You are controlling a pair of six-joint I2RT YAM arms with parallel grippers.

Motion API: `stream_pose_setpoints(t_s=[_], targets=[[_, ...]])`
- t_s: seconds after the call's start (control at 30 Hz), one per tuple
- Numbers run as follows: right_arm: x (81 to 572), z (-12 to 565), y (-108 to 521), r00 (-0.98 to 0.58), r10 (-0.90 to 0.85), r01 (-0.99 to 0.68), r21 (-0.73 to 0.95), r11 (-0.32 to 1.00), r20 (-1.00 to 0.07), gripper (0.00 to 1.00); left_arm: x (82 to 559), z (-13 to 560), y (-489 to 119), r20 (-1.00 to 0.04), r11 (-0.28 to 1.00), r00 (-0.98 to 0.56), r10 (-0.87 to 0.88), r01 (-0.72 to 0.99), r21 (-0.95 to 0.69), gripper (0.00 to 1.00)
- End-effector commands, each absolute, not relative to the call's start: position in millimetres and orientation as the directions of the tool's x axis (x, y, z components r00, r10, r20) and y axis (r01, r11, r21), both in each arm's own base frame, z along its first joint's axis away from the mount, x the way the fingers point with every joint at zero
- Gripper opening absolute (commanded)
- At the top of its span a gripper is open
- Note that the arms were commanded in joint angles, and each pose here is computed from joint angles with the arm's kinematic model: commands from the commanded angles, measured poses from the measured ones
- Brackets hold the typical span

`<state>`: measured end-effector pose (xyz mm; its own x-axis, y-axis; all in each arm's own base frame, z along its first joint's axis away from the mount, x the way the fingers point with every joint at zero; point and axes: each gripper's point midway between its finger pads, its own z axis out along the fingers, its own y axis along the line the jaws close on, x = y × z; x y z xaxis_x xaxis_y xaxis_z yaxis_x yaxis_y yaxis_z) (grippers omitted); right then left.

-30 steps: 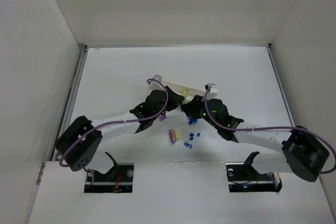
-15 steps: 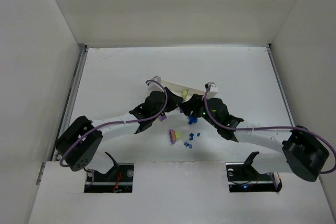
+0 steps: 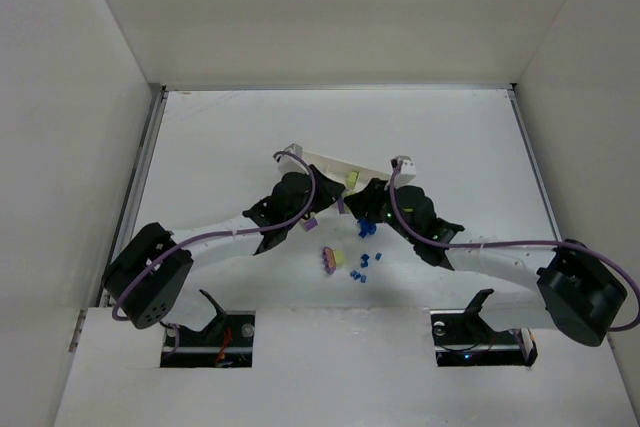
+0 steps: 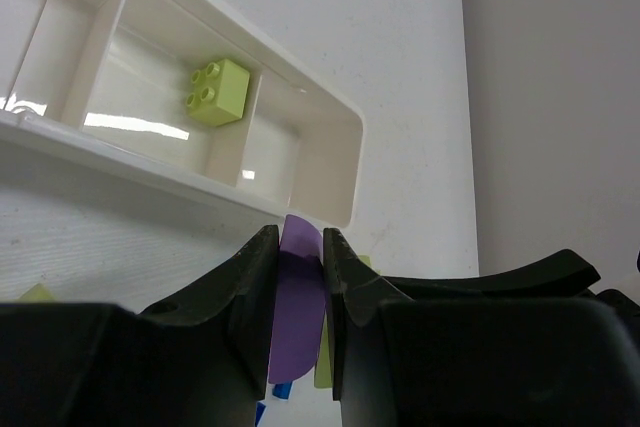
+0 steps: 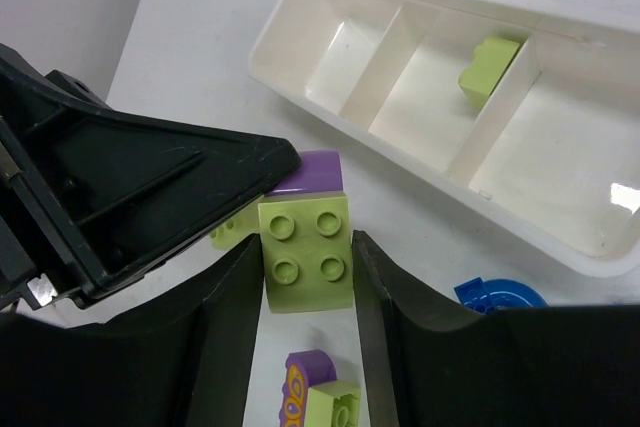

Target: Sort the legos into containers by color

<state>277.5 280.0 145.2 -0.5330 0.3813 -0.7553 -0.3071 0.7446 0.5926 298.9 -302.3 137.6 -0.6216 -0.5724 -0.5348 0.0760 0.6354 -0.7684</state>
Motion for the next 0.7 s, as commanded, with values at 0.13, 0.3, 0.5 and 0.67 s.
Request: stream_pose_setpoints(t_s=[0.13, 0.3, 0.5, 0.67], targets=[[286.8, 180.5, 286.3, -0.472, 0.453, -0.348, 0.632, 0.693, -0.756, 0.31, 296.3, 156.3, -297.4, -0.552, 0.612, -0.593, -0.586, 0.122, -0.781, 0.08], [284.0, 210.5, 268.1, -0.428, 0.516, -0.374, 0.666, 0.646, -0.742, 0.29, 301.2, 153.3, -278.9, -0.574, 0.636, -0.560, -0.597, 0.105, -0.764, 0.08], [284.2, 225.1, 252.9, -0.416, 0.549, -0.386, 0.687, 0.615, -0.725, 0.29, 306.3, 158.8, -267.0, -0.584, 0.639, -0.534, -0.611, 0.102, -0.762, 0.08], [298.1, 217.4, 253.2, -0.419, 0.548, -0.357, 0.686, 0.634, -0.725, 0.30, 317.7, 173.2, -255.6, -0.591, 0.632, -0.493, -0.639, 0.102, -0.768, 0.08]])
